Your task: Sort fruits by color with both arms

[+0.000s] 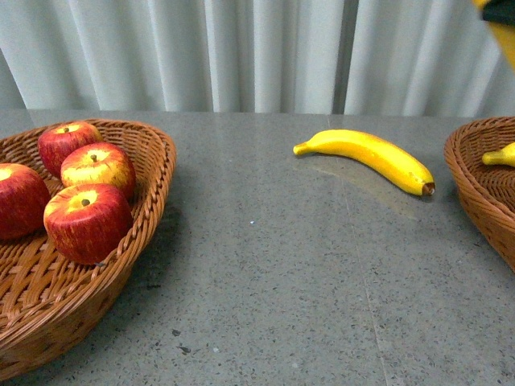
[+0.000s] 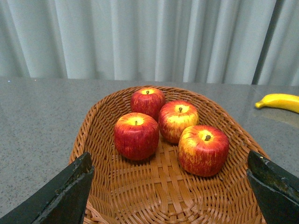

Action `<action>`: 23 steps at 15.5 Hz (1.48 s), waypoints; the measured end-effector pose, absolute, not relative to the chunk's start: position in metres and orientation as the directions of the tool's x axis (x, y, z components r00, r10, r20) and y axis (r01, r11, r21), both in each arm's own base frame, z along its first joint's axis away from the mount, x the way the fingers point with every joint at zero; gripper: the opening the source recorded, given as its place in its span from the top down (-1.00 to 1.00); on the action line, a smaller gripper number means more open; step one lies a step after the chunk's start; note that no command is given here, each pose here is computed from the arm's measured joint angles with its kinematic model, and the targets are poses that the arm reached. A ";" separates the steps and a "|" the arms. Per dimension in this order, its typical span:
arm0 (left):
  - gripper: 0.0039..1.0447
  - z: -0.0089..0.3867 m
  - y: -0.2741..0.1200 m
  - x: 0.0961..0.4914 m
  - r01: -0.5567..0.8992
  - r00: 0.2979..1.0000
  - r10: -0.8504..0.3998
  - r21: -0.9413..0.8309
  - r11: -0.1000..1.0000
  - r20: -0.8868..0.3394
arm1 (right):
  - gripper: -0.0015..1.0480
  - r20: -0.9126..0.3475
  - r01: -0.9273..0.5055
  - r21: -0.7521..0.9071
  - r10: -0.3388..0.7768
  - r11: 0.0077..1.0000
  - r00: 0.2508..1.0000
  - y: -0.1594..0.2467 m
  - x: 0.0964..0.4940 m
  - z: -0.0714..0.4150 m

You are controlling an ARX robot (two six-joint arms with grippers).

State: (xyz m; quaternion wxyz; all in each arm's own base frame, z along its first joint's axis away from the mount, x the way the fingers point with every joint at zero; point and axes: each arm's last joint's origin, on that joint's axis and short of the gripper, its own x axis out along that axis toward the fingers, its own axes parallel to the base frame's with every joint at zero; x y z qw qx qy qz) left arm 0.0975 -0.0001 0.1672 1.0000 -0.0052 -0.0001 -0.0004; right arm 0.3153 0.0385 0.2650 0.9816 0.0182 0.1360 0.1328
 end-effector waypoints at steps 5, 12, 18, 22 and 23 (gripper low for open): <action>-0.88 0.167 0.000 0.097 0.000 1.000 0.000 -0.010 1.000 0.000 | 0.37 -0.321 -0.112 -0.124 0.067 0.986 0.945 -0.047 0.254 0.236; -0.88 0.167 0.000 0.097 0.001 1.000 -0.001 -0.010 1.000 0.000 | -0.30 -0.409 -0.169 -0.134 0.101 0.976 0.907 -0.046 0.242 0.213; -0.88 0.167 0.000 0.097 0.001 1.000 -0.001 -0.010 1.000 0.000 | -0.87 -0.291 -0.203 -0.163 0.150 0.965 0.945 -0.010 0.272 0.266; -0.88 0.167 0.000 0.097 0.001 1.000 -0.001 -0.010 1.000 0.000 | -0.87 -0.304 -0.374 -0.109 0.328 0.921 0.895 0.084 0.332 0.283; -0.88 0.167 0.000 0.097 0.001 1.000 -0.001 -0.010 1.000 0.000 | -0.87 -0.322 -0.420 -0.089 0.373 0.903 0.870 0.108 0.347 0.283</action>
